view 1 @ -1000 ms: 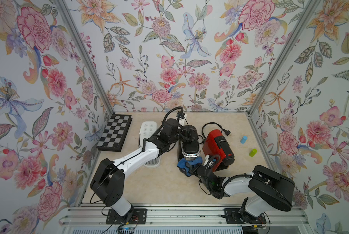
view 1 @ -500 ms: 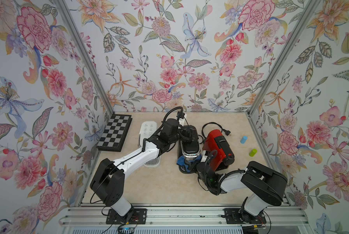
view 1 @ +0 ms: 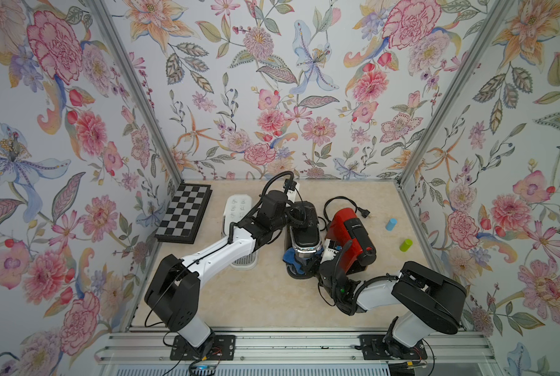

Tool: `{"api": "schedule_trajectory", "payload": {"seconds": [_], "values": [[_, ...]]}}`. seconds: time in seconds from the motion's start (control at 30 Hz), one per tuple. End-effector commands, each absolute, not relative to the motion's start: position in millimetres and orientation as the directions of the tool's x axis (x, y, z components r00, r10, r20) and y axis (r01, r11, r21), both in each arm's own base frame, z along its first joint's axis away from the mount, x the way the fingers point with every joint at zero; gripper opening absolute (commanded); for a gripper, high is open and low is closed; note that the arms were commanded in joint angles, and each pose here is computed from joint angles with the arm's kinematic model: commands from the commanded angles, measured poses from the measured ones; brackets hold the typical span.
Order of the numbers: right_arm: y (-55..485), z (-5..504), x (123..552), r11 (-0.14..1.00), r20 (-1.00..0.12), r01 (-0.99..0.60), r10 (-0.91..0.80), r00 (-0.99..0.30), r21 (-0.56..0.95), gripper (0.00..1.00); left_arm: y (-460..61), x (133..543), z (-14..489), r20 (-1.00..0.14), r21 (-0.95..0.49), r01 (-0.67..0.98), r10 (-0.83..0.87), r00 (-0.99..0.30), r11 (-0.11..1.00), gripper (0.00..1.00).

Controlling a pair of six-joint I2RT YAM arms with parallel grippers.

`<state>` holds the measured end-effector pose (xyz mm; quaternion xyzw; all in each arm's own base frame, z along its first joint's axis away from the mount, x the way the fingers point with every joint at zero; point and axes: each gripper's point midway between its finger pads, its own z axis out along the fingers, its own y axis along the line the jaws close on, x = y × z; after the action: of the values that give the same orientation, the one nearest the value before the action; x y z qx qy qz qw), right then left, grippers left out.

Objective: Wipe the surface of a coffee machine
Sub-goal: Wipe the dirt from the surface of the coffee machine.

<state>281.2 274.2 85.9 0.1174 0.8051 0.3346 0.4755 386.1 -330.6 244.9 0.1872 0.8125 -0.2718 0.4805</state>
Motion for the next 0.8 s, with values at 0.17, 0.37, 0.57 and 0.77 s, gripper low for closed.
{"api": "schedule_trajectory", "payload": {"seconds": [0.17, 0.37, 0.57, 0.77], "values": [[308.8, 64.6, 239.5, 0.706, -0.625, -0.128, 0.508, -0.593, 0.696, 0.00, -323.3, 358.2, 181.9, -0.771, -0.235, 0.567, 0.204, -0.604, 0.789, 0.94], [340.9, 47.6, 239.6, 0.674, -0.586, -0.130, 0.511, -0.629, 0.728, 0.00, -320.6, 357.1, 204.1, -0.799, -0.235, 0.574, 0.180, -0.573, 0.784, 0.95], [329.5, 27.8, 248.4, 0.703, -0.580, -0.058, 0.534, -0.615, 0.709, 0.00, -316.9, 353.7, 236.7, -0.837, -0.234, 0.588, 0.147, -0.526, 0.774, 0.96], [291.5, 7.8, 248.1, 0.739, -0.565, 0.084, 0.578, -0.589, 0.668, 0.00, -312.0, 354.1, 253.3, -0.850, -0.222, 0.578, 0.134, -0.509, 0.785, 0.97]]}}
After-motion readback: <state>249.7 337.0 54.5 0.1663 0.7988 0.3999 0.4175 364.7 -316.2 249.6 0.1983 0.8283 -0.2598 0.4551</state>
